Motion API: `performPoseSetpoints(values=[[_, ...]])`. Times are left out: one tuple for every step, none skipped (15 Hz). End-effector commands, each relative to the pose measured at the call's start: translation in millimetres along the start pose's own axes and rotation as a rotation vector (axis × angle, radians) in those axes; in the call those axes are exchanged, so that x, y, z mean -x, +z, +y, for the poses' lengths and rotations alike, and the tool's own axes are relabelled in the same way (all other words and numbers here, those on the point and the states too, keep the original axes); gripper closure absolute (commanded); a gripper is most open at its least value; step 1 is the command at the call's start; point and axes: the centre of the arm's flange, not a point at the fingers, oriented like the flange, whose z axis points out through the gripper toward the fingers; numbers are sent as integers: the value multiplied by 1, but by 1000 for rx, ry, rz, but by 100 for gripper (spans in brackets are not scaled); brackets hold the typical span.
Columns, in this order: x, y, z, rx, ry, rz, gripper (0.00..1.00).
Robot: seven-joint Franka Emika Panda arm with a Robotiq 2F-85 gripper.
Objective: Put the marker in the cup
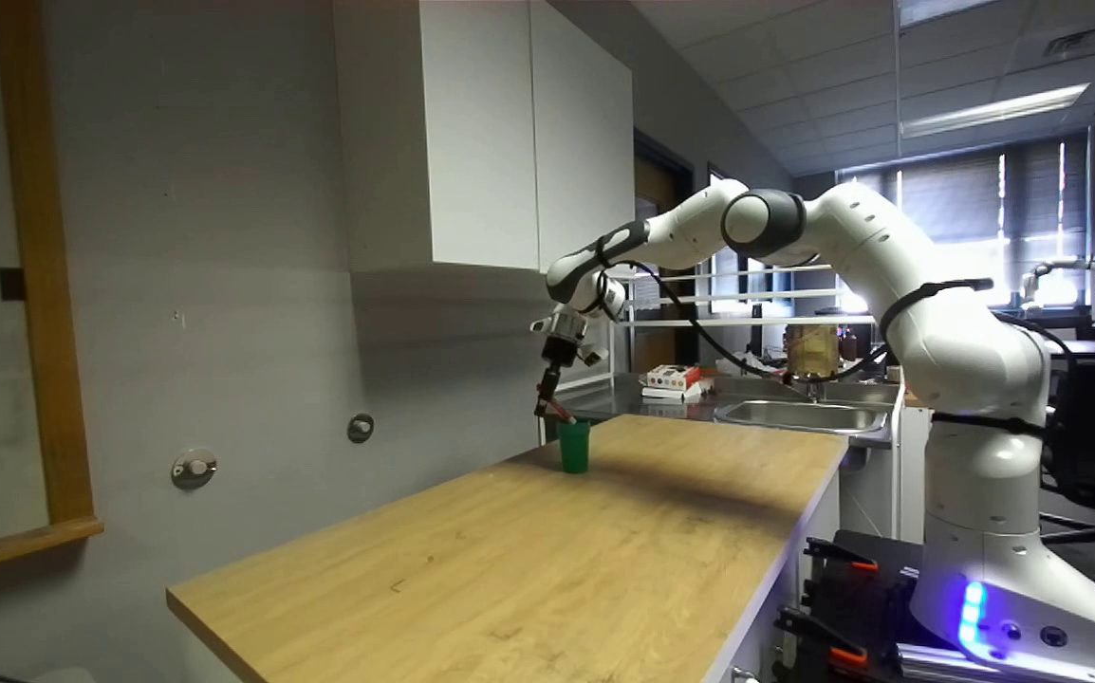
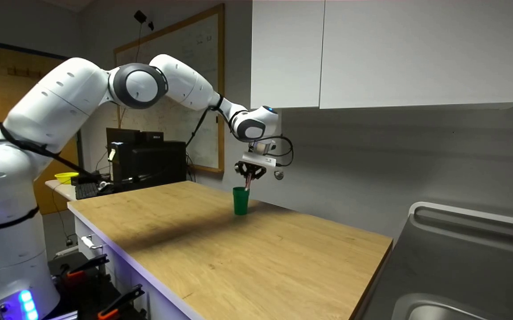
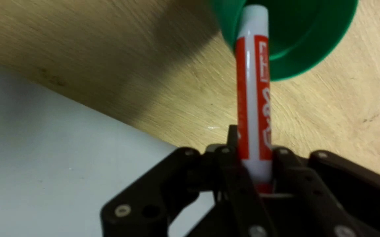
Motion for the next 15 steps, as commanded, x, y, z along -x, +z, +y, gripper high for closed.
performPoseSetpoints(values=[[21,-2,-14,-18,-10,31,65],[23,-1,-14,-21,-9,30,60],[23,-1,-16,-21,-10,30,53],[24,-1,-17,-23,-10,30,44],[23,-2,-19,-21,-10,25,37],[23,-2,-22,-19,-13,21,30],[23,-3,-24,-17,-15,19,21],[23,-3,-26,-14,-16,15,16],[23,-4,-28,-10,-14,10,6],[24,-7,-33,-4,-13,2,1],[25,-9,-36,7,-10,-3,0],[26,-12,-39,10,-9,-7,0],[28,-16,-43,16,-9,-12,0],[30,-20,-47,25,-7,-15,0],[32,-24,-52,37,7,-22,0]])
